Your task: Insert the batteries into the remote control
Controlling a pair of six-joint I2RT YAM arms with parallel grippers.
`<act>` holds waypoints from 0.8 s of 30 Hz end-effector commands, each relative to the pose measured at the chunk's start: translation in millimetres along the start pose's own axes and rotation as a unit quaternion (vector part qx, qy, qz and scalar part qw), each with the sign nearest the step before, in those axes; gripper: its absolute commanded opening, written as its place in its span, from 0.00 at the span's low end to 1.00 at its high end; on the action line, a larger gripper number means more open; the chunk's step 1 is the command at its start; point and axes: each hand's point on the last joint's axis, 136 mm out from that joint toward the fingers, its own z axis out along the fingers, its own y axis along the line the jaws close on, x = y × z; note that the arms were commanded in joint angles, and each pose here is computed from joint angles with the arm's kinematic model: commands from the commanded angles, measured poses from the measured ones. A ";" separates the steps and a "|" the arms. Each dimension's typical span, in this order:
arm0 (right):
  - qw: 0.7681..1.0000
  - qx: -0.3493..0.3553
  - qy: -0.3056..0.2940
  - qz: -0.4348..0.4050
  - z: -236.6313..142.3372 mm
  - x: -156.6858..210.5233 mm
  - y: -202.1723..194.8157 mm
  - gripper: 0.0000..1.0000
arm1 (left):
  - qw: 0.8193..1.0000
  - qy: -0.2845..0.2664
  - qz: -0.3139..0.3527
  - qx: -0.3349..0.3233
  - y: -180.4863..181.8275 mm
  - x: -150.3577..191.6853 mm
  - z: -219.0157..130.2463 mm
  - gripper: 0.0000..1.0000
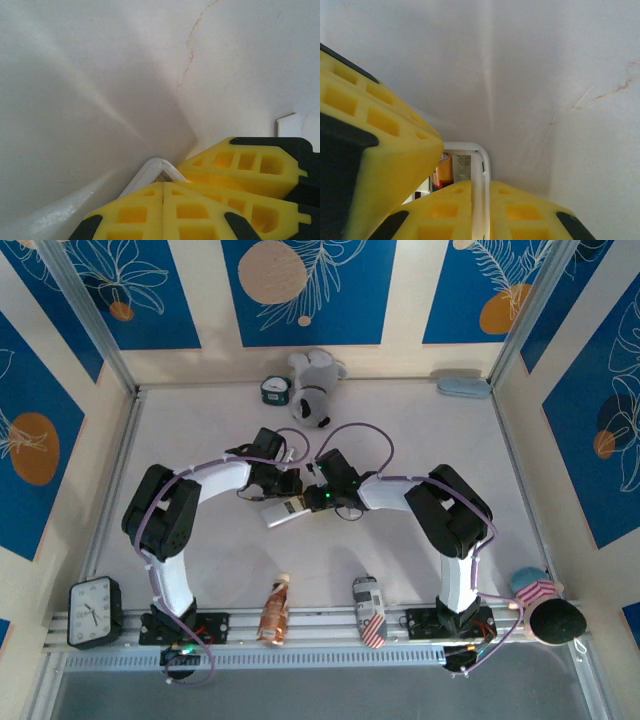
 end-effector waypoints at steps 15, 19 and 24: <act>0.999 0.009 0.032 0.005 8.5 21.1 -6.8 0.15 | 0.997 0.076 -0.011 -0.001 2.6 60.4 6.3 0.01; 0.999 0.009 0.031 0.005 8.2 20.8 -6.6 0.15 | 0.996 0.082 -0.008 -0.025 11.1 60.5 9.2 0.01; 0.999 0.010 0.030 0.004 7.8 20.3 -6.7 0.15 | 0.997 0.072 -0.006 -0.032 10.9 54.4 5.2 0.02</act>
